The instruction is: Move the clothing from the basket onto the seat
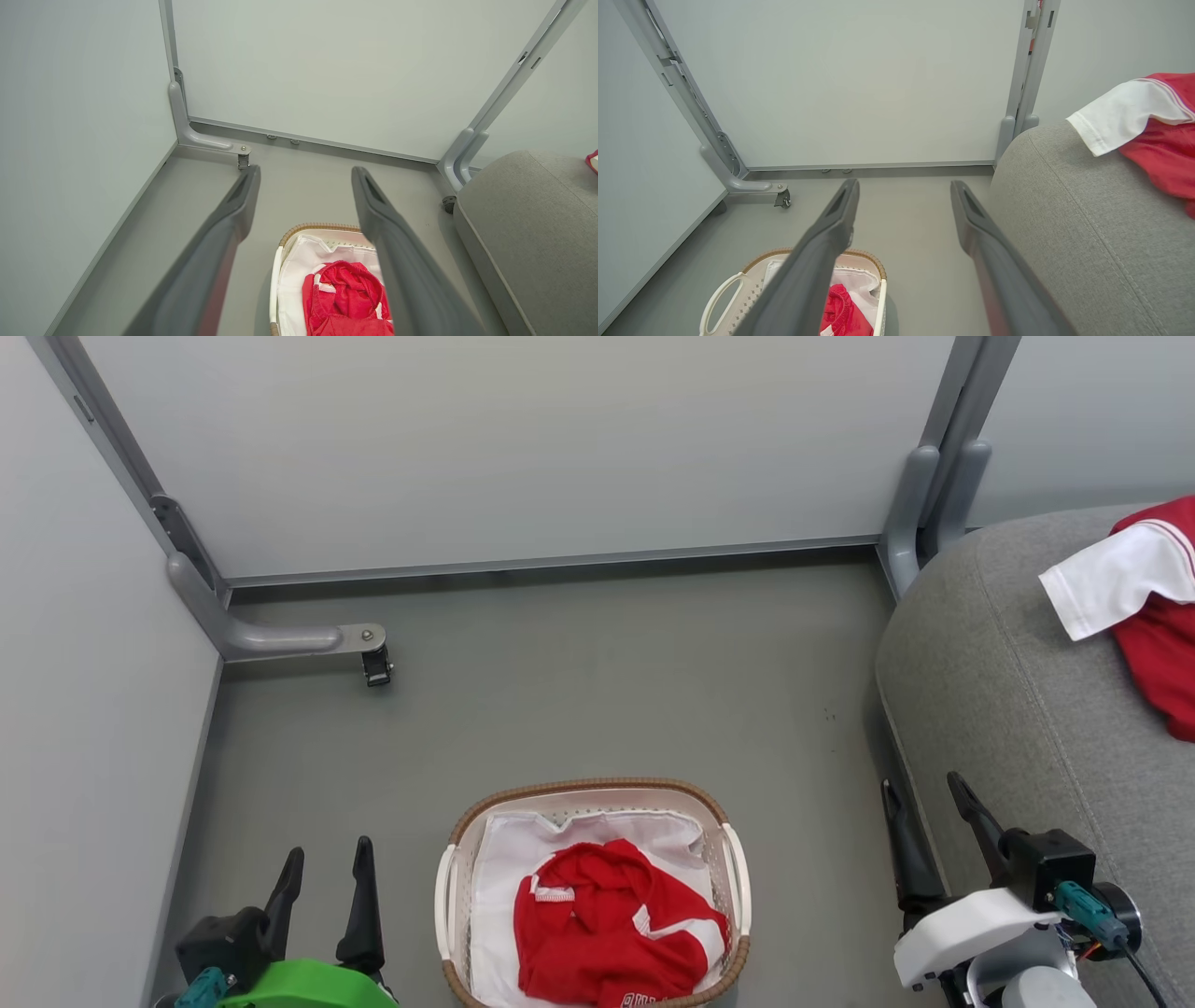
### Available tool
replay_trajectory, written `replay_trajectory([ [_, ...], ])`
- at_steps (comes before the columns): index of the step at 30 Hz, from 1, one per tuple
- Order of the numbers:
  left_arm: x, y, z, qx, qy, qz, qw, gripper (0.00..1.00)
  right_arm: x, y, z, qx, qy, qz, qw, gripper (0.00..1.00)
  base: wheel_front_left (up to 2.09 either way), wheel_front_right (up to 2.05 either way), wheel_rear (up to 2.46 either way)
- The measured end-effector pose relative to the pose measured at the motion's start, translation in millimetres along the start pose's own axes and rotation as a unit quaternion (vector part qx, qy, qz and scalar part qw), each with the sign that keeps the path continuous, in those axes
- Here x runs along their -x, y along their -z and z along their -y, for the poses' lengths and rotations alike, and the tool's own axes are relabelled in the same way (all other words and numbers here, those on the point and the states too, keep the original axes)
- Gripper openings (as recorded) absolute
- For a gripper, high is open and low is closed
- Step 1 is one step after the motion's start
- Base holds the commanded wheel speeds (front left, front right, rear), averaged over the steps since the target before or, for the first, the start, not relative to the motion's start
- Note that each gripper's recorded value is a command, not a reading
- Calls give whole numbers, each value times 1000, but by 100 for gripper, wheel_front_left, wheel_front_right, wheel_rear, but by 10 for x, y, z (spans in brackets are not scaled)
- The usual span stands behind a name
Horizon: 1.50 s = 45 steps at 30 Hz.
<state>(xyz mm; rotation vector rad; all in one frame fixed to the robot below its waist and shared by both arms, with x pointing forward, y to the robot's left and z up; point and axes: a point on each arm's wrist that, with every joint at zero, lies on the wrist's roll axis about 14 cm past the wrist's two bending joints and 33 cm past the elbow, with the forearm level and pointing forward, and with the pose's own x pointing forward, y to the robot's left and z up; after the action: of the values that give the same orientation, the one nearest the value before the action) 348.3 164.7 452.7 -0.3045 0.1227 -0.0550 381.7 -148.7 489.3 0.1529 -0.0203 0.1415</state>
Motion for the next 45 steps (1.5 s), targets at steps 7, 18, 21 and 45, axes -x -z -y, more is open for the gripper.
replay_trajectory([
  [7, -162, 5, 107, -22, 27, -9, 999, 100, -108, -12, 49, 0, 5, 4, 1000, 100, 0, 0, 0],
  [18, -1091, -55, 511, -92, 110, -27, 989, 100, -594, -158, 360, 21, 37, 37, 998, 100, 0, 0, 0],
  [21, -1321, 214, 636, -109, 138, -70, 982, 100, -789, -203, 436, 27, 43, 50, 997, 100, 0, 0, 0],
  [45, -1387, 3153, 874, -134, 259, -446, 846, 100, -1425, 636, 1012, 46, 76, 15, 996, 100, 0, 0, 0],
])
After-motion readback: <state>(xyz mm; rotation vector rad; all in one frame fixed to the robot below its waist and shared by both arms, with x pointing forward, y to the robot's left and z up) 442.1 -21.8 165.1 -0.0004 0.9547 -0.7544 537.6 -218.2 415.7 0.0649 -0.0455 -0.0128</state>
